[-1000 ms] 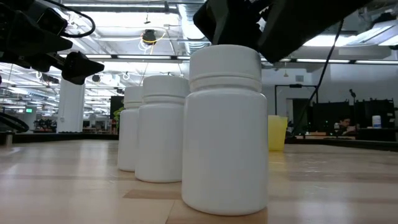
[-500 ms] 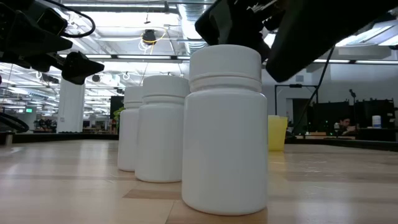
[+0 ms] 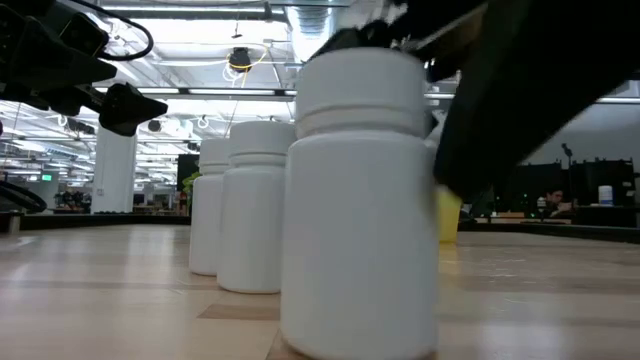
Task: Pick and place pill bottles into a basket
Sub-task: Put the white medicine bottle into the yellow bin
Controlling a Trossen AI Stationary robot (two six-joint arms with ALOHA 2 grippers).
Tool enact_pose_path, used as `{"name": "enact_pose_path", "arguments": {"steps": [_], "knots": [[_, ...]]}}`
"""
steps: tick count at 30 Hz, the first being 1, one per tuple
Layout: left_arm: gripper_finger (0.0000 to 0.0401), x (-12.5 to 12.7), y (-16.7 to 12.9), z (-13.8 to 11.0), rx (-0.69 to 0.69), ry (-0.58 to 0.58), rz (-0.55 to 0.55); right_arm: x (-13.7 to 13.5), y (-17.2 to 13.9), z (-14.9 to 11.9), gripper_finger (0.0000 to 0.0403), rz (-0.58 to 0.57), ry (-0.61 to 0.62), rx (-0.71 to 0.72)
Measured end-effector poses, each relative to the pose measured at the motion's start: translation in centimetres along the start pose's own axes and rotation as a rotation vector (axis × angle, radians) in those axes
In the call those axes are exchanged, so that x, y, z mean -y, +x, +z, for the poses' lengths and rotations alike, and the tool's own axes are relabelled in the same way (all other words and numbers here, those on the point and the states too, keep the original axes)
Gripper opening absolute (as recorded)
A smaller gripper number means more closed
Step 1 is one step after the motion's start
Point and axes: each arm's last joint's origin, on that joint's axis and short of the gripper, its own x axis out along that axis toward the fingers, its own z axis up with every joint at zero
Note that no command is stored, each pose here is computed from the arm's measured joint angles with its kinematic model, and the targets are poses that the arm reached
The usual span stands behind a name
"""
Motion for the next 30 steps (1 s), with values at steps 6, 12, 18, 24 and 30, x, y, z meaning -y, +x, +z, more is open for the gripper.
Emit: {"name": "enact_pose_path", "arguments": {"steps": [6, 12, 18, 24, 30], "knots": [[0.0386, 0.0, 0.0, 0.0, 0.0, 0.001, 0.0, 0.05, 0.35, 0.08, 0.0218, 0.001, 0.0, 0.014], [0.0386, 0.0, 0.0, 0.0, 0.0, 0.007, 0.0, 0.06, 0.32, 0.4, 0.0218, 0.0, -0.003, 0.044], [0.0386, 0.0, 0.0, 0.0, 0.0, 0.007, 0.0, 0.08, 0.3, 0.51, 0.0202, -0.001, -0.003, 0.055], [0.0386, 0.0, 0.0, 0.0, 0.0, 0.0, 0.0, 0.08, 0.28, 0.55, 0.017, -0.002, -0.002, 0.058], [0.0386, 0.0, 0.0, 0.0, 0.0, 0.001, 0.0, 0.08, 0.28, 0.57, 0.018, -0.002, 0.015, 0.059]]}}
